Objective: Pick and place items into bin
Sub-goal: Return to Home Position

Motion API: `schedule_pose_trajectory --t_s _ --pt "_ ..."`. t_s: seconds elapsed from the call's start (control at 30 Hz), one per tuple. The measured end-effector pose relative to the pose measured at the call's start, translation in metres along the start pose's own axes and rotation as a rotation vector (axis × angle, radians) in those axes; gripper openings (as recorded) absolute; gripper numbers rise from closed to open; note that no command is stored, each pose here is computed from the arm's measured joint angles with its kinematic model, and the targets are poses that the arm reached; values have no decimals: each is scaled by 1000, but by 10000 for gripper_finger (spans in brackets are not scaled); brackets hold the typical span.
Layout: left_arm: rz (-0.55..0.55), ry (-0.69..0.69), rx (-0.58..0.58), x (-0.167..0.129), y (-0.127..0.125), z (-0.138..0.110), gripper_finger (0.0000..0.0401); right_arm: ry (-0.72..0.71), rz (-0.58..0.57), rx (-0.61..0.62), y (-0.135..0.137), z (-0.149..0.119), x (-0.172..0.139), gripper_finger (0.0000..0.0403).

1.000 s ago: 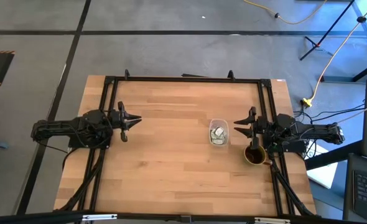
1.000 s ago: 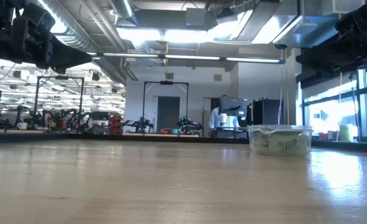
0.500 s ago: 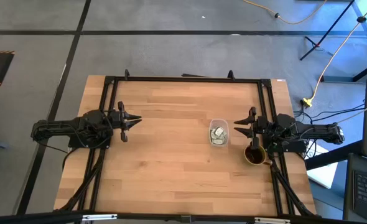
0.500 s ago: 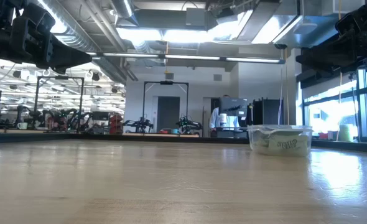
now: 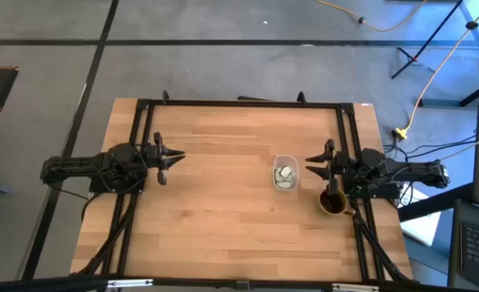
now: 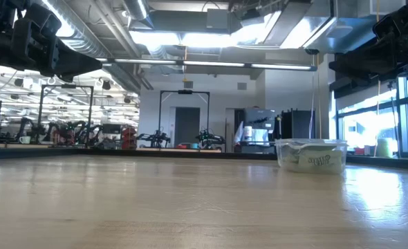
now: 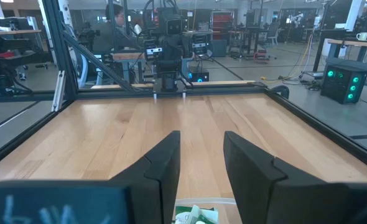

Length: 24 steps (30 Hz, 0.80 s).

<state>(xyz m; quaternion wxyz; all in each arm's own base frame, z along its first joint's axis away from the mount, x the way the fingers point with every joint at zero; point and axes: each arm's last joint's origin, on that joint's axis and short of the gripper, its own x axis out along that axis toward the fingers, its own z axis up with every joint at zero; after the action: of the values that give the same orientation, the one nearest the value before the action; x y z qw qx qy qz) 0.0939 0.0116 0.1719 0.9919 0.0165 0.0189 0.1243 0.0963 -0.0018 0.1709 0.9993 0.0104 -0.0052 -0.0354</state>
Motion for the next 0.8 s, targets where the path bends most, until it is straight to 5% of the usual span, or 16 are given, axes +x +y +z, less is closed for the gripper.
schedule_pose_trajectory --t_s 0.8 --pt "-1 0 -1 0 0 0 48 0 0 -2 0 0 0 127"
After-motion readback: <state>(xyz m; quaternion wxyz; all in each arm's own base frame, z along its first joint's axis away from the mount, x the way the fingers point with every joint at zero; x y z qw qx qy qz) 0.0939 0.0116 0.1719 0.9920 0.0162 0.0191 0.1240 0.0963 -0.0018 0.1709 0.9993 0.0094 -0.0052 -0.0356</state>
